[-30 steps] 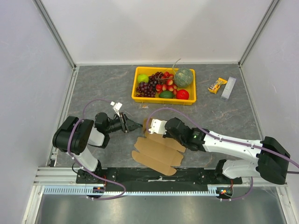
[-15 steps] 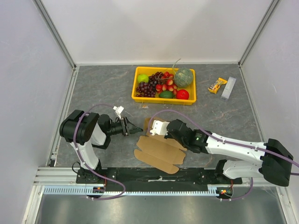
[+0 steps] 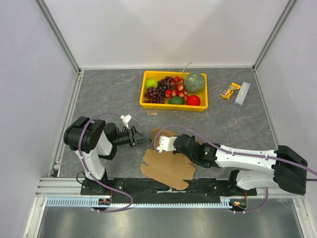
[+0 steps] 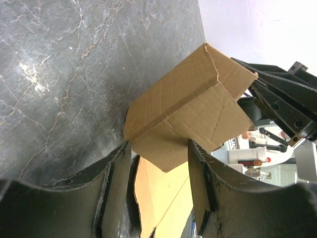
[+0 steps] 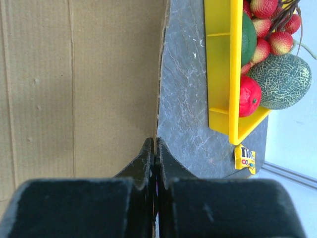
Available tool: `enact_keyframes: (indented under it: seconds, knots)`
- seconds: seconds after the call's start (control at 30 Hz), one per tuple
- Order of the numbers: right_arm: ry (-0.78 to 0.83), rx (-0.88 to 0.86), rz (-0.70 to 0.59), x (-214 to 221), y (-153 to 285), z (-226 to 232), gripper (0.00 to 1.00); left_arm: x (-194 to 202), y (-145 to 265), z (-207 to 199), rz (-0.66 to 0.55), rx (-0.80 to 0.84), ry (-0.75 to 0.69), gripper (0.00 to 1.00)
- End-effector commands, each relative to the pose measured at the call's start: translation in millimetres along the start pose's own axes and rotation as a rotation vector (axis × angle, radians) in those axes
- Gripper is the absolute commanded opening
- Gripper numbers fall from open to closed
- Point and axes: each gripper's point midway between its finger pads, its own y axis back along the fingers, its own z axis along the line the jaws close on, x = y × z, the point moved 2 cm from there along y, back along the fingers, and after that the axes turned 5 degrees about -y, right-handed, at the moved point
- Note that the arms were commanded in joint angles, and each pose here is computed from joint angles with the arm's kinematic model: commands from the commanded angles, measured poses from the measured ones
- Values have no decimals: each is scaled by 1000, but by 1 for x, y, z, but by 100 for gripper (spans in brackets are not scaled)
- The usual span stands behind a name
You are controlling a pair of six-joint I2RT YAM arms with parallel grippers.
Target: Fold the paper box
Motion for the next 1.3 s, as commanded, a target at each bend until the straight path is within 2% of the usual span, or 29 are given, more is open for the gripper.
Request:
enact_keyframes:
  seconds: [0.0, 0.6, 0.9, 1.27]
  knots:
    - [34, 24, -20, -7, 0, 2, 0, -30, -2, -30, -106, 145, -268, 56]
    - [65, 89, -91, -18, 7, 11, 0, -19, 6, -48, -115, 164, -339, 56]
    - [79, 61, -116, -21, 11, 21, 0, -10, 6, -60, -117, 182, -386, 56]
    - [79, 44, -151, -28, 20, 32, 3, 4, 7, -44, -159, 16, -387, 56]
